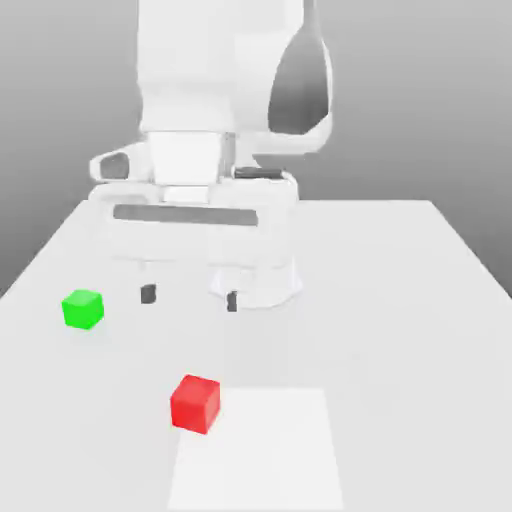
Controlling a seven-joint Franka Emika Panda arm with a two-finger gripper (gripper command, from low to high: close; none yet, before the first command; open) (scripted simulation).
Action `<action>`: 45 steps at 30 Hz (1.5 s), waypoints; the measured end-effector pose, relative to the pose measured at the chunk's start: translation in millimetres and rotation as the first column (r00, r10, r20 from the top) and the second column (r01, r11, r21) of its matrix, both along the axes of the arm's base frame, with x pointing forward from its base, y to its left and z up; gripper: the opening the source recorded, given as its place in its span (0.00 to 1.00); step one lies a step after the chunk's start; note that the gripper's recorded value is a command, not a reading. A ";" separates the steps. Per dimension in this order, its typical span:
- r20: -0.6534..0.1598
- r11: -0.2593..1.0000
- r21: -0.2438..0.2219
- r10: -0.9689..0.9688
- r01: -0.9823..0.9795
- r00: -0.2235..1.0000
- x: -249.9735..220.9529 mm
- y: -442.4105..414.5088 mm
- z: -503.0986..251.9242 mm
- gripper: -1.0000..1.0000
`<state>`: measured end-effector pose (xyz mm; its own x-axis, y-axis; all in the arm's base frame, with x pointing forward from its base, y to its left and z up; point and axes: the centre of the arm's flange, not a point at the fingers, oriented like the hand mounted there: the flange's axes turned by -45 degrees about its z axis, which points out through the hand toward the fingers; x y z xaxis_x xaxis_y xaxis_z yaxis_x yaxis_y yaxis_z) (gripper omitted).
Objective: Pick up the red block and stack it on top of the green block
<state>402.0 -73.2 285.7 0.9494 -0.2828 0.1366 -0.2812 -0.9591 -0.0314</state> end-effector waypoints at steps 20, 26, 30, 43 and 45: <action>-0.139 0.998 0.008 -0.056 0.057 0.989 -40.9 -8.2 -125.1 0.00; -0.138 0.998 0.003 -0.065 0.066 0.988 -44.9 -17.3 -75.2 0.00; -0.131 0.988 -0.016 -0.156 0.155 0.979 -67.3 -74.1 -56.9 0.00; -0.128 0.912 -0.028 -0.410 0.410 0.903 -196.3 -206.2 -28.9 0.00; -0.130 0.895 -0.022 -0.445 0.446 0.886 -220.9 -218.0 -29.3 0.00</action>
